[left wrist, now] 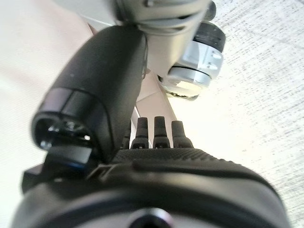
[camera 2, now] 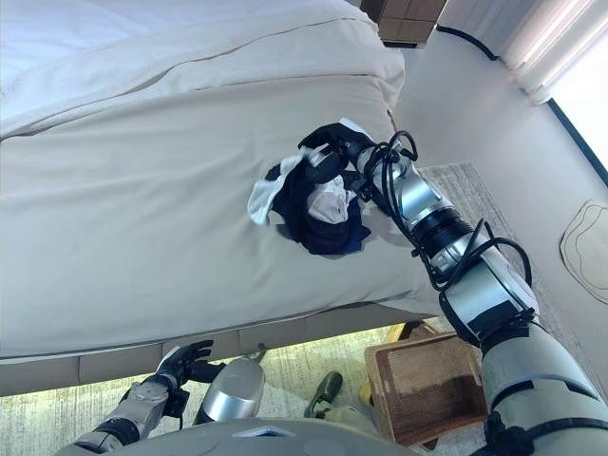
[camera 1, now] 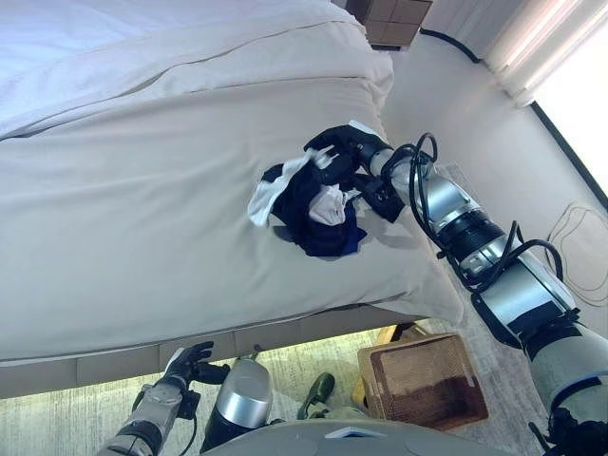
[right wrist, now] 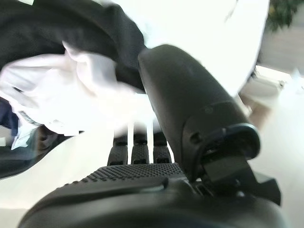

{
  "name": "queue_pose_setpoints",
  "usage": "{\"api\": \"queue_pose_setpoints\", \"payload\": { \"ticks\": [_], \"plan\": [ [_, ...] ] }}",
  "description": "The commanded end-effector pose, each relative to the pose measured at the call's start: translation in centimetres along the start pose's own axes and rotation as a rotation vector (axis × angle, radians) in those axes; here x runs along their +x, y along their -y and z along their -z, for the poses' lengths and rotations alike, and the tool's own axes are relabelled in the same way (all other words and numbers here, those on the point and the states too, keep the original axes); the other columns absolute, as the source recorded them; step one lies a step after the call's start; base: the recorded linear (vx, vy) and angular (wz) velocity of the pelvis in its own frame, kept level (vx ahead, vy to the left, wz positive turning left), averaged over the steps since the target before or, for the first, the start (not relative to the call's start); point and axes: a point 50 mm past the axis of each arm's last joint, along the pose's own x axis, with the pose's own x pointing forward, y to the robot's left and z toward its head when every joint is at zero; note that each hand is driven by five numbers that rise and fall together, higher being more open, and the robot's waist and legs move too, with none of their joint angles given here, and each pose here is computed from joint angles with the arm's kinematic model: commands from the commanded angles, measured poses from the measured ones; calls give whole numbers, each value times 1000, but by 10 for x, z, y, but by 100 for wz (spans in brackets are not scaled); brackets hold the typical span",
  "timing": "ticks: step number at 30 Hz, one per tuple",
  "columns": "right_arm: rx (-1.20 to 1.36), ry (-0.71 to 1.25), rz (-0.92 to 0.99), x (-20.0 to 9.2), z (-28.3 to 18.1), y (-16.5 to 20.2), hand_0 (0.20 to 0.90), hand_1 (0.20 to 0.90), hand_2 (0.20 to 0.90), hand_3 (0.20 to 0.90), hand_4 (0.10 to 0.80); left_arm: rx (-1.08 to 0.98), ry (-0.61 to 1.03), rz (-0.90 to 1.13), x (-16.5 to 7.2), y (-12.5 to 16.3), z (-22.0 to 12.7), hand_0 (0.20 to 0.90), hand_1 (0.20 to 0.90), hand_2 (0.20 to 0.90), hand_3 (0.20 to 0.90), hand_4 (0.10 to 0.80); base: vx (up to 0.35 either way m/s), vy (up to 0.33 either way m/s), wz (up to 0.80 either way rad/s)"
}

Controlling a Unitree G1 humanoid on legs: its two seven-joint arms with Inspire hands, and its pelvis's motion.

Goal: Pick up the clothes from the bed and place them into the basket

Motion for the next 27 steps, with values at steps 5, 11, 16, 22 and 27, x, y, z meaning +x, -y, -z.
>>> {"api": "queue_pose_setpoints", "payload": {
  "ticks": [5, 11, 16, 22, 27],
  "plan": [
    [-332, 3, 115, -25, -39, 64, 900, 900, 900, 900, 800, 90, -1, 35, -1, -2, 1, 900, 900, 900, 900, 800, 1, 34, 0],
    [-503, 318, 836, -57, -97, 118, 900, 900, 900, 900, 800, 70, 85, 32, 2, 3, -17, 900, 900, 900, 900, 800, -116, 2, 0],
    [-494, 276, 801, -51, -87, 109, 900, 900, 900, 900, 800, 54, 131, 39, 4, 7, -30, 900, 900, 900, 900, 800, -59, 48, 14],
    [-485, 111, 654, -30, -60, 99, 900, 900, 900, 900, 800, 39, 196, 29, 5, 2, -49, 900, 900, 900, 900, 800, -22, 40, 12],
    [-570, -81, 498, -15, -37, 91, 900, 900, 900, 900, 800, 23, 263, 16, 5, -1, -69, 900, 900, 900, 900, 800, -33, 14, 17]
  ]
}}
